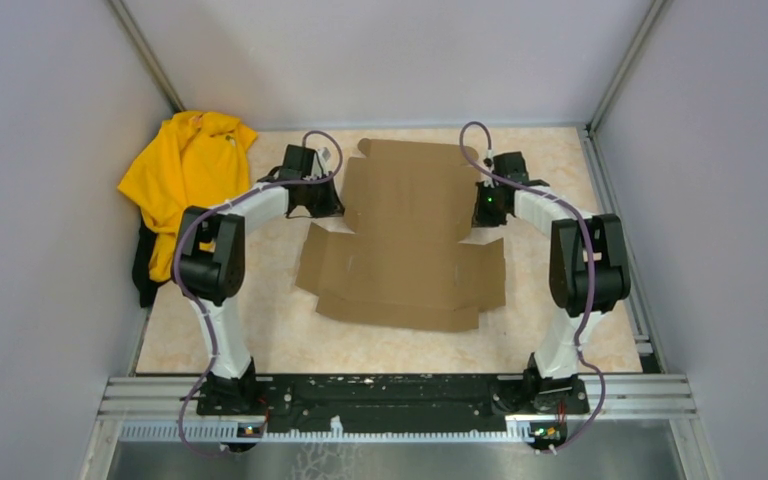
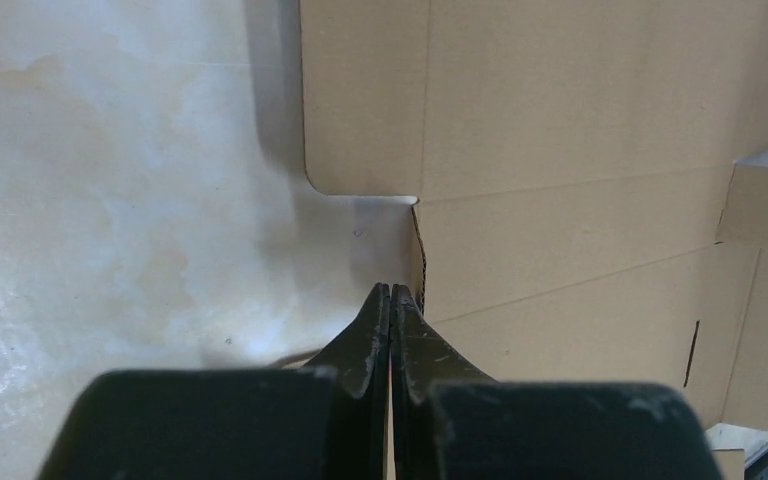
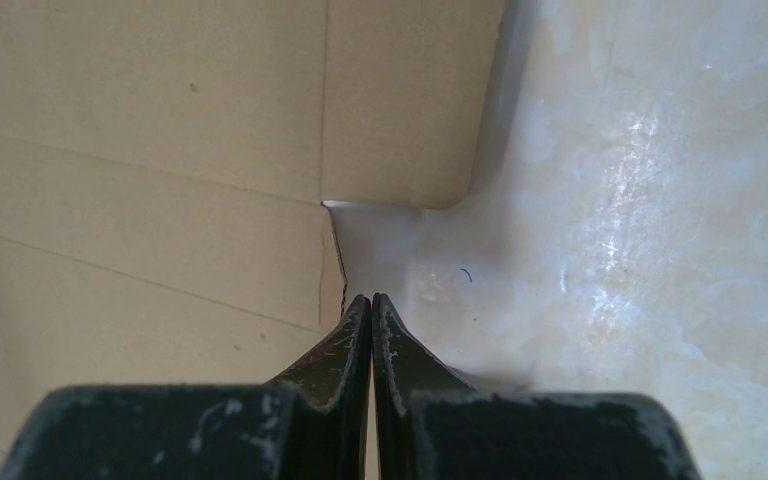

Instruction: Fold the paper box

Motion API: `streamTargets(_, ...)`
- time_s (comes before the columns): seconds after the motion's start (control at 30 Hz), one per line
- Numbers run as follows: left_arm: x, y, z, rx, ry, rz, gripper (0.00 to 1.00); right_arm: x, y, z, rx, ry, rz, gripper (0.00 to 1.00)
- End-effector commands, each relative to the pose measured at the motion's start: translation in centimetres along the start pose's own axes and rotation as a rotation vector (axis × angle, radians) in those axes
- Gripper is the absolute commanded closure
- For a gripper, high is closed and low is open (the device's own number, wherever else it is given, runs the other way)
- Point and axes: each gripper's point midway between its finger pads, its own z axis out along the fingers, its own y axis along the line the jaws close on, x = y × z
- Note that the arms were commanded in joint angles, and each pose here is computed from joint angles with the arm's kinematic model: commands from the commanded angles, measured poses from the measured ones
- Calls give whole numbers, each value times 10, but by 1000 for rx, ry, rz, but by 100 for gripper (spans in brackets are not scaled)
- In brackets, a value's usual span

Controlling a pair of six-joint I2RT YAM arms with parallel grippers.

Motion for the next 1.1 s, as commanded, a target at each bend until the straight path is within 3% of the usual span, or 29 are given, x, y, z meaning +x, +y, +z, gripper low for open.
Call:
streamTargets(0.0, -14, -21, -5, 49, -36, 28, 100, -33, 24, -8, -61, -88, -33, 100)
streamTargets(0.83, 16, -59, 21, 79, 29, 97, 100, -13, 59, 28, -74, -11, -96, 100)
streamTargets(1.07, 49, -48, 38, -6, 98, 129, 83, 10, 46, 48, 28, 63, -130, 100)
